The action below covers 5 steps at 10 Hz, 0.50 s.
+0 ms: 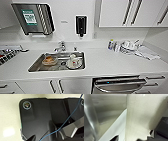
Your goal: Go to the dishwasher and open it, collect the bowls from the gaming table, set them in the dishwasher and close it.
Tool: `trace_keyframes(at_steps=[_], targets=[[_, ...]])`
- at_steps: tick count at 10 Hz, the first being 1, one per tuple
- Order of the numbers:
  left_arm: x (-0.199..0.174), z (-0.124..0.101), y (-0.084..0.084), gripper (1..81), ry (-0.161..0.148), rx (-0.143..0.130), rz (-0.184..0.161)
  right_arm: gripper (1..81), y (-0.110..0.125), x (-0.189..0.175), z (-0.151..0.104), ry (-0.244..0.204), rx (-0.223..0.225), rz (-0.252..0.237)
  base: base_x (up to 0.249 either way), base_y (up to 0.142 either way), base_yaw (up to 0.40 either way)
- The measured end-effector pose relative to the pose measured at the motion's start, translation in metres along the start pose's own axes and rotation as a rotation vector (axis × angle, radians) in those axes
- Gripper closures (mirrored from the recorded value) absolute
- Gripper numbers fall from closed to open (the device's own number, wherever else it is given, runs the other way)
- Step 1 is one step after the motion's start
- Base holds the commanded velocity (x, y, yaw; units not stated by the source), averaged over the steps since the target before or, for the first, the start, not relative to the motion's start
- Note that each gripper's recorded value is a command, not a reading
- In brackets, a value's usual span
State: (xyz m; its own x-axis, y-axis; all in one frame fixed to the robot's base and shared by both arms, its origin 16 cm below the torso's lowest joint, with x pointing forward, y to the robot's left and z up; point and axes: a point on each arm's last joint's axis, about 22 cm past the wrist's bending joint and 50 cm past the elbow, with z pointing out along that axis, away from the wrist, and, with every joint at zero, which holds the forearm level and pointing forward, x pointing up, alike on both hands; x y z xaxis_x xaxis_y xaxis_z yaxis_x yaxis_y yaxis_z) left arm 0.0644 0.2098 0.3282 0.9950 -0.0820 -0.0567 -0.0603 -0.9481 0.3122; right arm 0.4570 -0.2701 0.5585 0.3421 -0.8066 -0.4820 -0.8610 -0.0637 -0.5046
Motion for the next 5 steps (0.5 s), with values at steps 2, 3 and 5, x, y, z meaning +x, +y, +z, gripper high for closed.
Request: trace_keyframes(at_steps=[2,3,5], targets=[[0.000,0.000,0.001,1.0,-0.001,-0.001,0.001,1.0,0.028,-0.015,0.005,-0.027,-0.032,-0.020,0.000,0.000,0.000],[0.000,0.000,0.000,1.0,-0.001,0.002,0.002,1.0,0.052,-0.007,0.004,-0.010,-0.061,-0.048,0.000,0.000,0.000],[0.000,0.001,-0.004,1.0,-0.002,0.018,0.003,1.0,0.097,0.016,0.007,0.036,-0.128,-0.141,0.000,0.000,0.000]])
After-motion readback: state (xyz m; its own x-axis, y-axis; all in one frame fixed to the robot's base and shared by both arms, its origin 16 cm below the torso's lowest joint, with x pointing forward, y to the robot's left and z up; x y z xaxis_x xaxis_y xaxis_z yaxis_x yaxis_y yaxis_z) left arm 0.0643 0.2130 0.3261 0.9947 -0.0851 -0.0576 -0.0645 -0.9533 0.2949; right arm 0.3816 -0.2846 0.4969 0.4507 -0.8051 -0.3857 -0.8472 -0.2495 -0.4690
